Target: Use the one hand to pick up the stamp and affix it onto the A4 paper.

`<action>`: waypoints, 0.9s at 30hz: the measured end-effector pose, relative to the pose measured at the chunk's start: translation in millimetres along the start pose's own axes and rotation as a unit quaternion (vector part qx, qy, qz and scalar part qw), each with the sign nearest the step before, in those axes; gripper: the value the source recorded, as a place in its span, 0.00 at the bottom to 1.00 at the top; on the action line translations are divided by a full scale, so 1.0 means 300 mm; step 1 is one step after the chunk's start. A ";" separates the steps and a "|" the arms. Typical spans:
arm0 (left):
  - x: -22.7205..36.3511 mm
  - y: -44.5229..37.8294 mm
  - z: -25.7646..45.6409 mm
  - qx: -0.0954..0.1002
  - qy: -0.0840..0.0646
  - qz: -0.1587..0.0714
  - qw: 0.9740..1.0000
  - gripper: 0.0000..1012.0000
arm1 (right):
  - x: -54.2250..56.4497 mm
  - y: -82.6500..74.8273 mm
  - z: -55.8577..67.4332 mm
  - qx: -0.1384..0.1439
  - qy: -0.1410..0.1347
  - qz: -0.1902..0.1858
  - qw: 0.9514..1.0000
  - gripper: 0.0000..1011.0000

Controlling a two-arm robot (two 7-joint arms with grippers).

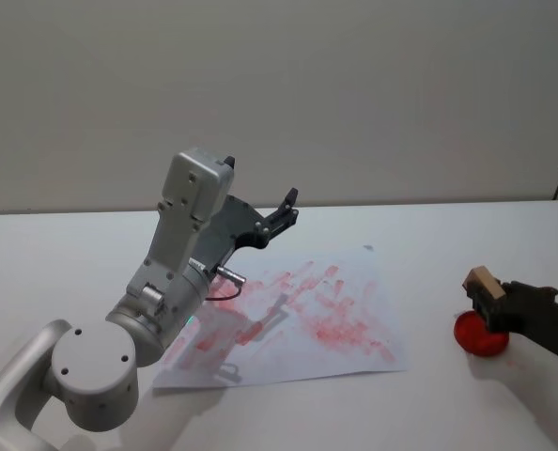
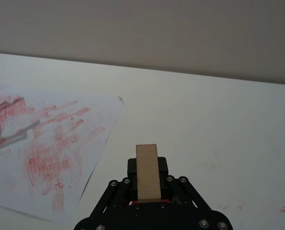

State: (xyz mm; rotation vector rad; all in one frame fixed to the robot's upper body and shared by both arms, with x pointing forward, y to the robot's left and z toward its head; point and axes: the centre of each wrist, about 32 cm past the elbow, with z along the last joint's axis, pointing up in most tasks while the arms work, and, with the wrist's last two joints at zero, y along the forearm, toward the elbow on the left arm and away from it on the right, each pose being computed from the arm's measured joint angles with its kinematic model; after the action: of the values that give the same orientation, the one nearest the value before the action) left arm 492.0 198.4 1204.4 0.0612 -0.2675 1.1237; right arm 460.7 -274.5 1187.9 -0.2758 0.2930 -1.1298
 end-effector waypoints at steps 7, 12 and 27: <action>0.000 0.000 0.000 0.000 0.000 0.000 1.000 0.99 | 0.023 0.008 -0.004 -0.034 -0.001 0.012 0.999 0.22; 0.000 0.000 0.000 0.000 0.000 0.000 1.000 0.99 | 0.027 0.010 -0.008 -0.050 -0.001 0.014 0.999 0.22; 0.000 0.000 0.000 0.000 0.000 0.000 1.000 0.99 | 0.031 0.005 -0.017 -0.077 -0.005 0.017 0.997 0.35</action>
State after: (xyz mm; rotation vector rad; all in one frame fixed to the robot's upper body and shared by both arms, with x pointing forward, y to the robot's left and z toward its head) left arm 492.0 198.4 1204.4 0.0612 -0.2675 1.1237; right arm 463.9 -282.8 1181.9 -0.4119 0.3751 -1.0734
